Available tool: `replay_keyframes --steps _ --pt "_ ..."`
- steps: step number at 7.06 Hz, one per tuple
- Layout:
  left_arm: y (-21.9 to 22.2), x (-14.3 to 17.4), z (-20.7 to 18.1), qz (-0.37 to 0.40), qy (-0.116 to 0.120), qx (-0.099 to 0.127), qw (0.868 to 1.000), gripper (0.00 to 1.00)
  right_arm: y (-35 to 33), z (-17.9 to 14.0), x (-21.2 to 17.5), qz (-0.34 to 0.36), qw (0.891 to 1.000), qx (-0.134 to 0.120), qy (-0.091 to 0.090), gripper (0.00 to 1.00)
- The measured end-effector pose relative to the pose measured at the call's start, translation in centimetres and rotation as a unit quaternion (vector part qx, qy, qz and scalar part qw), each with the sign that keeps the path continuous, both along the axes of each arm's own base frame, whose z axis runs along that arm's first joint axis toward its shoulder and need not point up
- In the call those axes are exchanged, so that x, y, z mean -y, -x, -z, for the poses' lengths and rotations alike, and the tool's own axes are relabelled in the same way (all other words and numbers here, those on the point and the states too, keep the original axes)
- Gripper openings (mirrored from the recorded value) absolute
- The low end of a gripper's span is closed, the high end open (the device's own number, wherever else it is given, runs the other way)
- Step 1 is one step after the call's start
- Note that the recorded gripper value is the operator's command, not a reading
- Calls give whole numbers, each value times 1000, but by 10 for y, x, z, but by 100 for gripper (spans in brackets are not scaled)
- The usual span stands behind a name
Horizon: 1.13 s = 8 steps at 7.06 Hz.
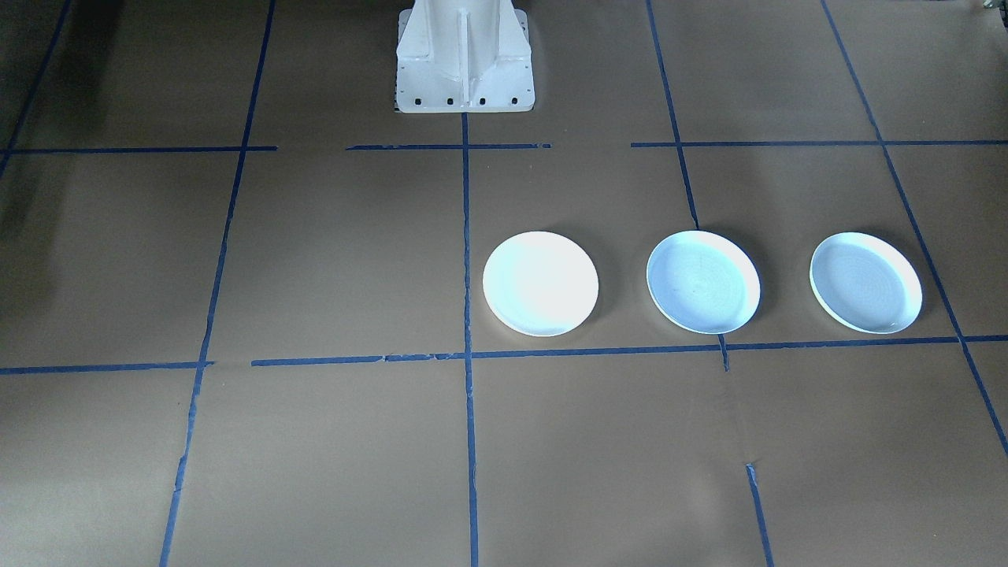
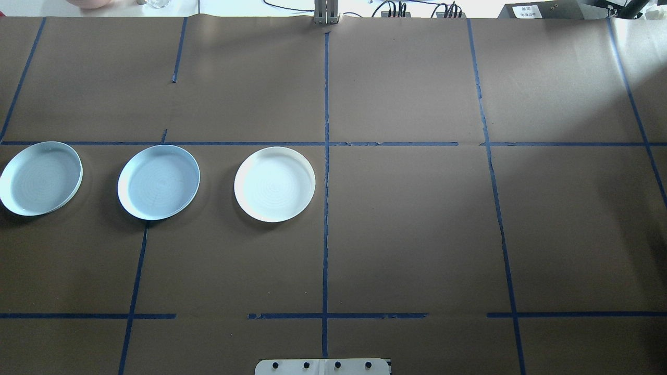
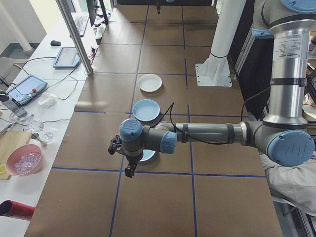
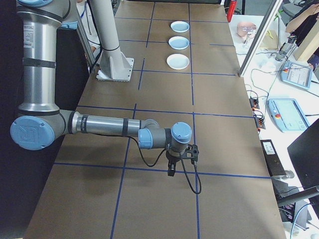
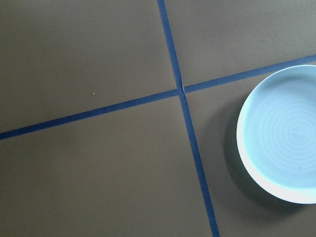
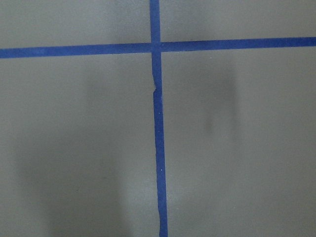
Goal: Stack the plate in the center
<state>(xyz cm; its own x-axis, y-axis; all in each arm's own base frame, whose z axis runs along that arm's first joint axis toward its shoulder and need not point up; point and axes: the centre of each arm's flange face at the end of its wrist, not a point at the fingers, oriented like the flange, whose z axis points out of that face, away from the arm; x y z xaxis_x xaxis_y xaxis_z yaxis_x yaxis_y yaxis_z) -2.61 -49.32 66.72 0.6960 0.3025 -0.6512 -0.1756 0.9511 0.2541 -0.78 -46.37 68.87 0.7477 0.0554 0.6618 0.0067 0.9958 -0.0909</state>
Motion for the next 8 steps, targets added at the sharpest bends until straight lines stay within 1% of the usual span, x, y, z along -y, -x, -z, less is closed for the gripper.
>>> replay_keyframes --steps 1,2,4,7,8 --pt "-8 3 -14 4 0 -9 1000 100 0 0 0 0 1000 0 0 100" --pt "-22 9 -23 16 5 -17 1000 100 0 0 0 0 1000 0 0 100" --pt "-47 31 -44 21 11 -29 999 100 0 0 0 0 1000 0 0 100" --pt "-78 59 -53 -2 21 -57 998 100 0 1 0 0 1000 0 -1 100" --pt "-91 62 -53 -6 32 -63 997 100 0 1 0 0 1000 0 -1 100"
